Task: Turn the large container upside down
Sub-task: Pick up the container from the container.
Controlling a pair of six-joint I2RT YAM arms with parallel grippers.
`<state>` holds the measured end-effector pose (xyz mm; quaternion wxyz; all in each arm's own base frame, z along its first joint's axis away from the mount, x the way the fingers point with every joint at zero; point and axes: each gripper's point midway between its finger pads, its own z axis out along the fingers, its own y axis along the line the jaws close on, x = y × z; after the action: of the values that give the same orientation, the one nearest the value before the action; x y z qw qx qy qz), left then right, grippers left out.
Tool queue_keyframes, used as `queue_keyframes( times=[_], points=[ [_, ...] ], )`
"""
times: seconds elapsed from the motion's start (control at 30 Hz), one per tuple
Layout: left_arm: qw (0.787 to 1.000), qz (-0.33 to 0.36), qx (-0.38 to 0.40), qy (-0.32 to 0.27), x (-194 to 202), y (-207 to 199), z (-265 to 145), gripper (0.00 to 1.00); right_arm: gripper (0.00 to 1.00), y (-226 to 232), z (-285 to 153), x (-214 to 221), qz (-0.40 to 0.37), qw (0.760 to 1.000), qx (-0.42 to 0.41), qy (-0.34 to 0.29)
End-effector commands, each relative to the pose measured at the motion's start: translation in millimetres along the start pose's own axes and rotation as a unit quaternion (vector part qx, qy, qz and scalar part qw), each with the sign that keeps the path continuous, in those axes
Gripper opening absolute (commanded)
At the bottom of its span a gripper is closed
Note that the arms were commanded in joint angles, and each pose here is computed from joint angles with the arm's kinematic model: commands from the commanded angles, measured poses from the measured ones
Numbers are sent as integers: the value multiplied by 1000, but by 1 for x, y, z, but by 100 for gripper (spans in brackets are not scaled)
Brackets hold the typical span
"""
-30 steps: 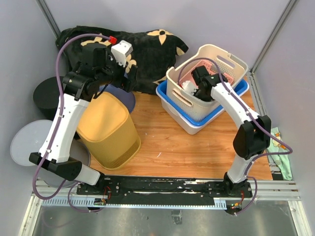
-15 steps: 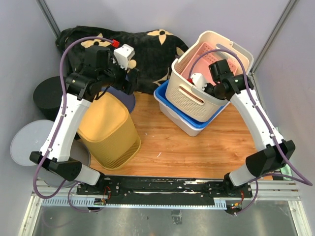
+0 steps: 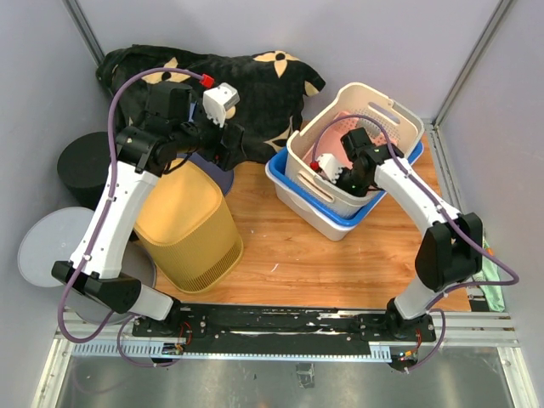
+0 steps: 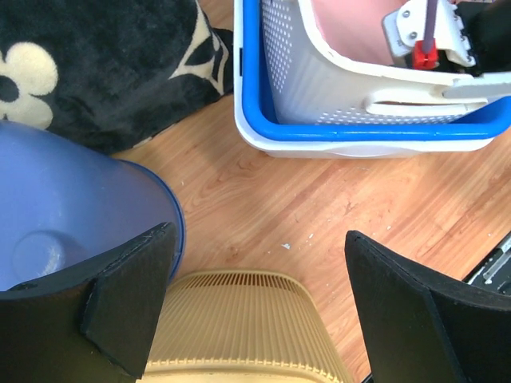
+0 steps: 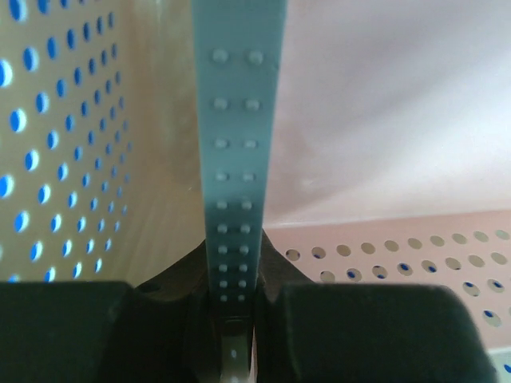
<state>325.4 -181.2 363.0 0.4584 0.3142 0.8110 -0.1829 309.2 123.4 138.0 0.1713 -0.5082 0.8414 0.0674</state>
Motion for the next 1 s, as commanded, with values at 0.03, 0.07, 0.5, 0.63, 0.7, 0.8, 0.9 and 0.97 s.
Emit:
queue_keyframes(
  times=[0.03, 0.07, 0.5, 0.63, 0.7, 0.8, 0.9, 0.97],
  points=[
    [1000, 10, 16, -11, -3, -8, -7, 90, 1, -27, -4, -6, 31, 998, 53, 27],
    [1000, 10, 18, -11, -3, -9, -7, 90, 1, -30, -5, -9, 38, 997, 61, 27],
    [999, 11, 34, -7, 7, -16, -9, 90, 1, -10, -21, -49, 159, 983, -33, -84],
    [999, 10, 31, -5, 8, -15, -8, 90, 1, -16, -33, -48, 170, 981, -27, -85],
    [999, 9, 32, -4, 7, -15, -7, 90, 1, -19, -40, -51, 183, 977, -38, -104],
    [999, 9, 33, -3, 8, -15, -6, 90, 0, -26, -54, -53, 179, 975, -29, -126],
    [999, 11, 32, 0, 11, -15, -6, 90, 1, -33, -73, -60, 160, 974, -4, -162],
    [1000, 13, 26, 3, 14, -13, -6, 90, 0, -38, -93, -68, 136, 972, 24, -190]
  ],
)
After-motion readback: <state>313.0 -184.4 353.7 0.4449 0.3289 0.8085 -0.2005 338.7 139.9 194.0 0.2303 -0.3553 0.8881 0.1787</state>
